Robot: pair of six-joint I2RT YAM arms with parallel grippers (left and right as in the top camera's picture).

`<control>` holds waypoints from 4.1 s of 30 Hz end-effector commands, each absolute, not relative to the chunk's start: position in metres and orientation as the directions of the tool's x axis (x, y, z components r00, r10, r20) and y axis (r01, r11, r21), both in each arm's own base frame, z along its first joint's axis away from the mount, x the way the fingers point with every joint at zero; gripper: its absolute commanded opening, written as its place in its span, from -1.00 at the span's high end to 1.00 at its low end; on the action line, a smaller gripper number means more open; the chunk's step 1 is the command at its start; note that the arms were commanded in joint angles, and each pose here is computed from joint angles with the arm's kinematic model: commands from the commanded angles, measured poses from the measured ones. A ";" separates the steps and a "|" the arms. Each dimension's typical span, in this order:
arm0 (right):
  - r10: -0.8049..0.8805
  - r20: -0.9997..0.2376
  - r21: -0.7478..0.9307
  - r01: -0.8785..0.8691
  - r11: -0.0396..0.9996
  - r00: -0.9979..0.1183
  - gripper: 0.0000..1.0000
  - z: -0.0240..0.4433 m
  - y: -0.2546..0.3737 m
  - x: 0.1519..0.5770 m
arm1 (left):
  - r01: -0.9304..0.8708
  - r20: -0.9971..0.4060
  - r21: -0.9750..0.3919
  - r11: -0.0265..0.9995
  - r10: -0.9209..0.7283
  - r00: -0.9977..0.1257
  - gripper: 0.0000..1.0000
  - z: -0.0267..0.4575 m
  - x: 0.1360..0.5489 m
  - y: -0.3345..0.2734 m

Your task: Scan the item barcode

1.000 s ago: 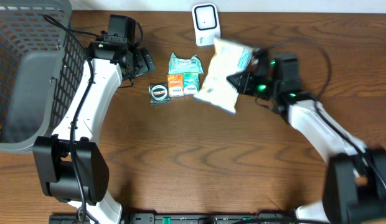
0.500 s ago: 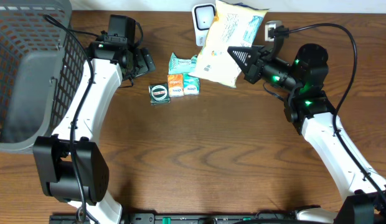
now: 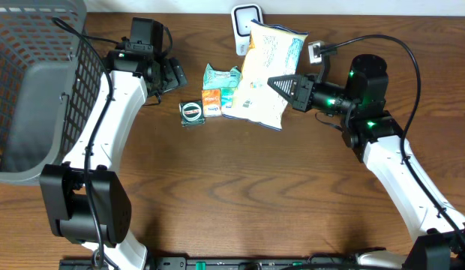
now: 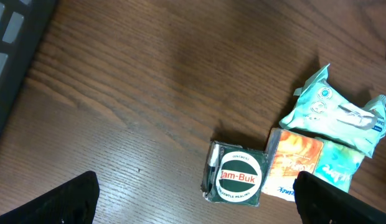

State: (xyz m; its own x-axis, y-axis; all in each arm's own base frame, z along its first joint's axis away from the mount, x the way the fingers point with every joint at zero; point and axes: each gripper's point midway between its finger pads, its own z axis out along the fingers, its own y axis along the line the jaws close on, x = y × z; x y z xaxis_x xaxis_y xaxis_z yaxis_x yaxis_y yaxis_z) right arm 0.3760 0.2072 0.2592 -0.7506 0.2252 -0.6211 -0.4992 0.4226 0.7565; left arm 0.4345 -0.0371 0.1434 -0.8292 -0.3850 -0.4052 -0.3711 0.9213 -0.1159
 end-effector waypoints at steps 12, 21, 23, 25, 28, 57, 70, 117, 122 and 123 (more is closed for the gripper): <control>0.240 -0.687 0.606 -0.359 0.710 -0.686 0.97 0.220 0.188 0.401 | -0.376 -0.408 -0.109 0.920 -0.386 -0.827 -0.96 0.144 0.436 -0.036; 0.088 -0.827 0.142 -0.055 0.988 -0.555 0.98 0.187 0.138 0.418 | -0.376 -0.408 -0.109 0.920 -0.386 -0.827 -0.96 0.144 0.436 -0.036; 0.034 -0.838 0.044 -0.005 0.999 -0.545 0.98 0.182 0.122 0.422 | -0.376 -0.408 -0.110 0.920 -0.387 -0.827 -0.96 0.144 0.436 -0.036; -0.051 -0.836 -0.094 0.051 0.994 -0.546 0.98 0.174 0.103 0.426 | -0.376 -0.408 -0.109 0.920 -0.386 -0.827 -0.96 0.144 0.436 -0.036; -0.214 -0.793 -0.353 0.145 0.924 -0.571 0.98 0.170 0.071 0.437 | -0.376 -0.408 -0.109 0.920 -0.386 -0.827 -0.96 0.144 0.436 -0.036; -0.507 -0.568 -0.551 -0.159 0.819 -0.648 -0.28 0.131 0.196 0.424 | -0.376 -0.408 -0.109 0.920 -0.386 -0.827 -0.95 0.144 0.436 -0.036; -0.225 -0.478 0.283 -0.391 0.876 -0.849 -0.61 0.107 0.149 0.444 | -0.376 -0.408 -0.110 0.920 -0.387 -0.827 -0.96 0.144 0.436 -0.036; 0.459 -0.801 0.586 -0.346 0.732 -0.384 0.98 0.205 0.239 0.619 | -0.376 -0.409 -0.110 0.920 -0.386 -0.827 -0.96 0.144 0.436 -0.036; 0.488 -0.811 0.575 -0.289 0.765 -0.323 0.98 0.197 0.229 0.629 | -0.376 -0.408 -0.110 0.920 -0.387 -0.827 -0.96 0.144 0.436 -0.036; 0.490 -0.812 0.574 -0.287 0.767 -0.316 0.98 0.196 0.226 0.631 | -0.376 -0.408 -0.110 0.920 -0.387 -0.827 -0.96 0.144 0.436 -0.036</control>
